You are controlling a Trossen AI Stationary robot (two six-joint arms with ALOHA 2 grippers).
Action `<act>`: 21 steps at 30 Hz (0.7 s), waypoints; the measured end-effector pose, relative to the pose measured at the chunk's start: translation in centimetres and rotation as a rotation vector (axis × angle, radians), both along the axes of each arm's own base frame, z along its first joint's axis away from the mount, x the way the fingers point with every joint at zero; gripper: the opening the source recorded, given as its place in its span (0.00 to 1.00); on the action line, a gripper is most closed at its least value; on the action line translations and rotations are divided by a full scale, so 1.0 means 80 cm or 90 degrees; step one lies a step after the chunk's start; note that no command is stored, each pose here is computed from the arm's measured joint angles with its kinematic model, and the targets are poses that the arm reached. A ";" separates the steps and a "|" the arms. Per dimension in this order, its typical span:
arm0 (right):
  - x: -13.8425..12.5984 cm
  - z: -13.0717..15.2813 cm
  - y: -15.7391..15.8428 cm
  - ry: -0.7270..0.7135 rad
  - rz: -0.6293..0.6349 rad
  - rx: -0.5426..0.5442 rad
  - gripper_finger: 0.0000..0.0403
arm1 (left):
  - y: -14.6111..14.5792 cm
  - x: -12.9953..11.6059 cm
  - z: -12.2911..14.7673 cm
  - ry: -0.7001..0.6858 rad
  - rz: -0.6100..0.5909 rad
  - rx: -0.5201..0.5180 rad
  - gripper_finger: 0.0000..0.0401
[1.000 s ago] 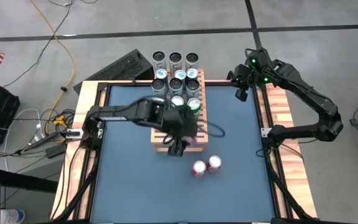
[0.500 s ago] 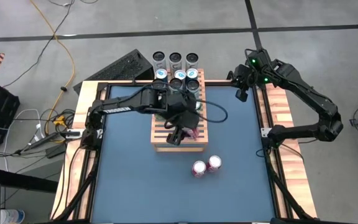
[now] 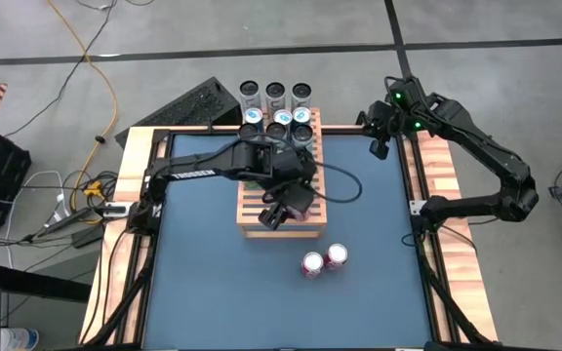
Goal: Place canned beverage on shelf
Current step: Put the top left red soda can on the shelf
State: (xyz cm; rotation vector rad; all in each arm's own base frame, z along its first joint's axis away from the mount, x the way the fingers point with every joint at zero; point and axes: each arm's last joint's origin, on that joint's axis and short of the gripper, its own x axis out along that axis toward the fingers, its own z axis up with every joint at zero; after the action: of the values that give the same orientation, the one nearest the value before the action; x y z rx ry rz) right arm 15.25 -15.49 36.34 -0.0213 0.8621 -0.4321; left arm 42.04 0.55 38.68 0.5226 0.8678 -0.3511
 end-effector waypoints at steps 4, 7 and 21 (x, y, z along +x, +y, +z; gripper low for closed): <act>0.000 0.000 0.000 -0.004 -0.008 0.007 0.16 | 0.005 0.001 0.000 -0.002 0.013 0.012 0.73; 0.000 0.000 0.000 -0.003 -0.008 0.008 0.16 | 0.007 0.000 0.000 -0.002 0.009 0.021 0.73; 0.000 0.000 0.000 -0.004 -0.008 0.006 0.16 | 0.004 0.001 -0.001 -0.001 0.029 0.021 0.79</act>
State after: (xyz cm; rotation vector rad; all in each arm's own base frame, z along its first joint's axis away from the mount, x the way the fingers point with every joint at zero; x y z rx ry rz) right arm 15.25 -15.50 36.34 -0.0054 0.8582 -0.4396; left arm 42.13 0.91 38.62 0.5320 0.8846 -0.2951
